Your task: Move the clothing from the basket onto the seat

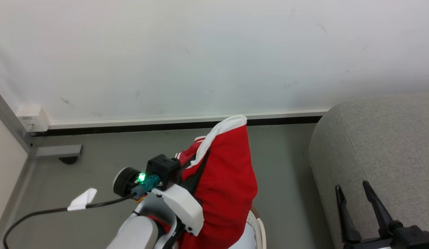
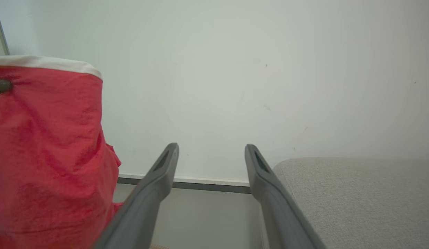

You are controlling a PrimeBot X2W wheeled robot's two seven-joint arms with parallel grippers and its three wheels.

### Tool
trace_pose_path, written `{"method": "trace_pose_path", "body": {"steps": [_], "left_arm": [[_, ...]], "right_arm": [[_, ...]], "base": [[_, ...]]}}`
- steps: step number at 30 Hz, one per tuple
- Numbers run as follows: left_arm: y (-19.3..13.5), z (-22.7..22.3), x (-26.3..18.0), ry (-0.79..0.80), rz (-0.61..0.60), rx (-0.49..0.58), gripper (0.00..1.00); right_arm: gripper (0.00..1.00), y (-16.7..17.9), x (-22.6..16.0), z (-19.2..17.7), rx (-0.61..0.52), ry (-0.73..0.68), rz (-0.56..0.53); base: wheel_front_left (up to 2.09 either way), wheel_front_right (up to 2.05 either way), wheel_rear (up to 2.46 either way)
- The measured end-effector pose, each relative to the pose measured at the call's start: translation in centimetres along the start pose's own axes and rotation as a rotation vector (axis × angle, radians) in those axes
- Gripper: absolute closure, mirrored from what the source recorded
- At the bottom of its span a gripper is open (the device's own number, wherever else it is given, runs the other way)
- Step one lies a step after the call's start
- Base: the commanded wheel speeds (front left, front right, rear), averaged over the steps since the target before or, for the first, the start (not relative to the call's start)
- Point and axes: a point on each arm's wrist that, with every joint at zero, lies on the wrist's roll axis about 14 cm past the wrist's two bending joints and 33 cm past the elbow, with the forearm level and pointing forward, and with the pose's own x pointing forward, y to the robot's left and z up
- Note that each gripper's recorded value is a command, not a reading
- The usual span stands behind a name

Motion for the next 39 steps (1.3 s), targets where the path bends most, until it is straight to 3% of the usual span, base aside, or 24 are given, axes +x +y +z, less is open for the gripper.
{"method": "trace_pose_path", "body": {"steps": [10,17,23,28,36,39], "left_arm": [[-0.1,1.7,-0.4,-0.026,0.000,0.016,1.00],[-1.5,1.4,-0.2,-0.013,-0.047,0.018,1.00],[-2.6,1.0,0.1,0.002,-0.090,0.027,1.00],[-3.4,0.9,0.4,0.008,-0.119,0.033,1.00],[-4.3,0.8,0.7,0.015,-0.163,0.045,1.00],[-4.9,1.0,0.8,0.009,-0.180,0.039,1.00]], "right_arm": [[0.00,1.3,-1.0,-0.5,0.024,0.016,0.033],[0.00,5.1,-1.3,-2.1,0.047,0.086,0.206],[0.00,6.1,0.4,-1.3,0.037,0.093,0.326],[0.00,7.2,1.7,-1.6,0.041,0.170,0.421],[0.00,9.9,2.7,-2.5,0.166,0.380,0.530],[0.00,10.6,3.1,-2.5,0.165,0.421,0.563]], "base": [[0.00,0.00,0.00],[0.00,0.00,0.00],[0.00,0.00,0.00],[0.00,0.00,0.00],[0.00,0.00,0.00],[0.00,0.00,0.00]]}}
